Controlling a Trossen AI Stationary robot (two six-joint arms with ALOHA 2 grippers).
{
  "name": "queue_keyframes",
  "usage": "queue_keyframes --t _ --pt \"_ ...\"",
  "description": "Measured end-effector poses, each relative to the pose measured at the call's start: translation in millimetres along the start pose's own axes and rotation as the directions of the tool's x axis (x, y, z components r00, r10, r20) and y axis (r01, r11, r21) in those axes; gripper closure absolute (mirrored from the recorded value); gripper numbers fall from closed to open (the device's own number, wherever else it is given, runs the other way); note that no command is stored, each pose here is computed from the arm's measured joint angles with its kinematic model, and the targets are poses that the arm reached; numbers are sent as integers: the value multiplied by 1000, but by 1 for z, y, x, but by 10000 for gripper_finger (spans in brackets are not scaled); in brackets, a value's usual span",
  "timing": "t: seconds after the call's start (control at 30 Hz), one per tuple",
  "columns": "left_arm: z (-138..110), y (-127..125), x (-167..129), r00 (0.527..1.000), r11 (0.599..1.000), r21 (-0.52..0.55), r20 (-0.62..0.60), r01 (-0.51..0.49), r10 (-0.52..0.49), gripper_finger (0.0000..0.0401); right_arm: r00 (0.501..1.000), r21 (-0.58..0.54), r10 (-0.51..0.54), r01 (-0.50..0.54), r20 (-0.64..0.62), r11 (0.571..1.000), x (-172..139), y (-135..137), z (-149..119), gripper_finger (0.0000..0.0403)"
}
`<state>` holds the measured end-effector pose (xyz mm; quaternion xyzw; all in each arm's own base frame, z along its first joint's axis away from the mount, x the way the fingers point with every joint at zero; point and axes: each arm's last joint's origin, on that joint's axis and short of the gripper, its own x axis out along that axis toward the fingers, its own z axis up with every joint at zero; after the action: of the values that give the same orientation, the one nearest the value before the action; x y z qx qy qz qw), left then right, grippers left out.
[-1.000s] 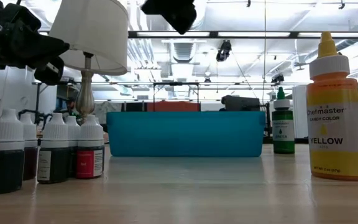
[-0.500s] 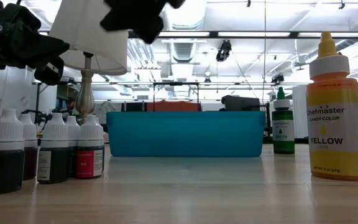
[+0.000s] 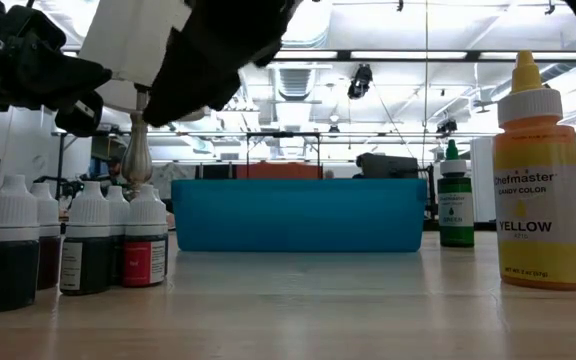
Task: Pick & Place food coloring
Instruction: Put the top small red food coloring bottle into the blue bin
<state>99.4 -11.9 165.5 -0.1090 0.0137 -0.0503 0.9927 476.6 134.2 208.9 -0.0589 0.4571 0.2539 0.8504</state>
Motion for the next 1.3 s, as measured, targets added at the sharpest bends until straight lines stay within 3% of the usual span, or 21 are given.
queue_keyframes --t 0.57,1.07,1.3 --pt "0 0 0 1000 1000 0 0 0 0 401 996 -75 -65 60 -59 995 14 -4 -17 268" --pt "0 0 0 1000 1000 0 0 1 -1 401 997 -346 -64 49 -34 937 16 -5 -16 268" --pt "0 0 0 1000 1000 0 0 0 0 401 999 -366 -52 46 -6 930 21 -5 -18 268"
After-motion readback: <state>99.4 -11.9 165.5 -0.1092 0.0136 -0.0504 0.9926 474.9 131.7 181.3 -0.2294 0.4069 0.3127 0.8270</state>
